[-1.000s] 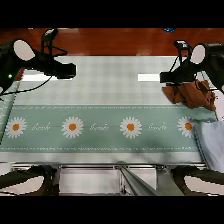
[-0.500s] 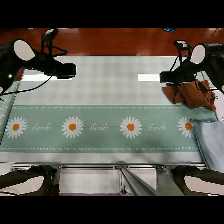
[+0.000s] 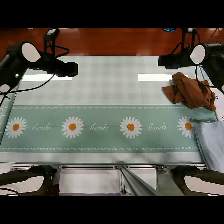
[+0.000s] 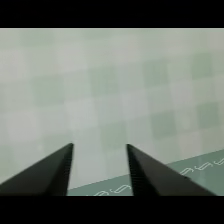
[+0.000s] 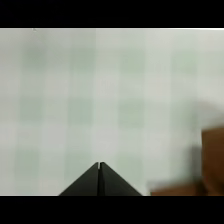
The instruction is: Fold the shirts.
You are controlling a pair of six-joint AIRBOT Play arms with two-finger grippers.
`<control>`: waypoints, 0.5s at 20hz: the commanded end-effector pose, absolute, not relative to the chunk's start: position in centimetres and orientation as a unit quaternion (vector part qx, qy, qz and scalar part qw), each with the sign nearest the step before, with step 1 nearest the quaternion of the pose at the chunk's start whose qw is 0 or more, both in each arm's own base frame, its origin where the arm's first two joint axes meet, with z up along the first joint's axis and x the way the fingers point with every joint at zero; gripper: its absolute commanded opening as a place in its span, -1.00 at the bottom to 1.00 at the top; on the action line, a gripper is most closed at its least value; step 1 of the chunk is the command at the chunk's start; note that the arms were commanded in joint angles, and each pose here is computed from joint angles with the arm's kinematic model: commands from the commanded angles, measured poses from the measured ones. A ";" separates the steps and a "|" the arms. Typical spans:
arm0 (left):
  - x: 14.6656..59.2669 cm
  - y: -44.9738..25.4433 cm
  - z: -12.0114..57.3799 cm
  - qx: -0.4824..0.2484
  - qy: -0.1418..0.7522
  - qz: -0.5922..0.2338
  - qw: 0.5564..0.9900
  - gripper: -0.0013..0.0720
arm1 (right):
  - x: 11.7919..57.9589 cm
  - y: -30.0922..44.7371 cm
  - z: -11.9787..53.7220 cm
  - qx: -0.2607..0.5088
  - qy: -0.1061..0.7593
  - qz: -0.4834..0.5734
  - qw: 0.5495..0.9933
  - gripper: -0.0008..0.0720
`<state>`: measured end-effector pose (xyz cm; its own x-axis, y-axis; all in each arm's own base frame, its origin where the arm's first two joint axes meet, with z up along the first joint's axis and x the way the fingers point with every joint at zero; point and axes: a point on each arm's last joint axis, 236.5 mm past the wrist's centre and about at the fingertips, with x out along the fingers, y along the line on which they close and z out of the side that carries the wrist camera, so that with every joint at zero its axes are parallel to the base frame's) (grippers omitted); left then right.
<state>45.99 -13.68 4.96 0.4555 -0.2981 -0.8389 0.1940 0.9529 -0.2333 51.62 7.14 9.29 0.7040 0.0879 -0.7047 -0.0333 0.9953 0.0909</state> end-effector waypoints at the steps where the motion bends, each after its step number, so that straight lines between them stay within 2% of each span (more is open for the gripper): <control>1: 46.6 -10.8 3.8 0.003 0.507 -0.109 0.855 0.42 | 54.5 7.8 14.0 0.051 0.279 0.046 0.958 -0.55; 2: 46.4 -9.2 3.6 0.020 0.516 -0.091 0.852 0.42 | 54.8 7.1 14.6 0.040 0.265 0.040 0.962 0.05; 3: 46.0 -7.4 3.3 0.028 0.527 -0.072 0.846 0.42 | 55.0 6.0 15.1 0.027 0.256 0.027 0.966 0.15; 6: 44.3 -2.2 2.3 0.005 0.568 -0.024 0.822 0.42 | 54.6 0.0 14.2 0.010 0.278 -0.042 0.960 0.15; 10: 41.7 -1.0 0.8 -0.084 0.575 -0.024 0.814 0.42 | 50.4 -11.6 9.0 0.068 0.380 -0.174 0.906 0.15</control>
<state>43.49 -1.90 1.68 0.3579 -0.0818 -0.9302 0.0044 0.9963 -0.0859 53.39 -4.81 11.88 0.7764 -0.1481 -0.6126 0.1991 0.9799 0.0155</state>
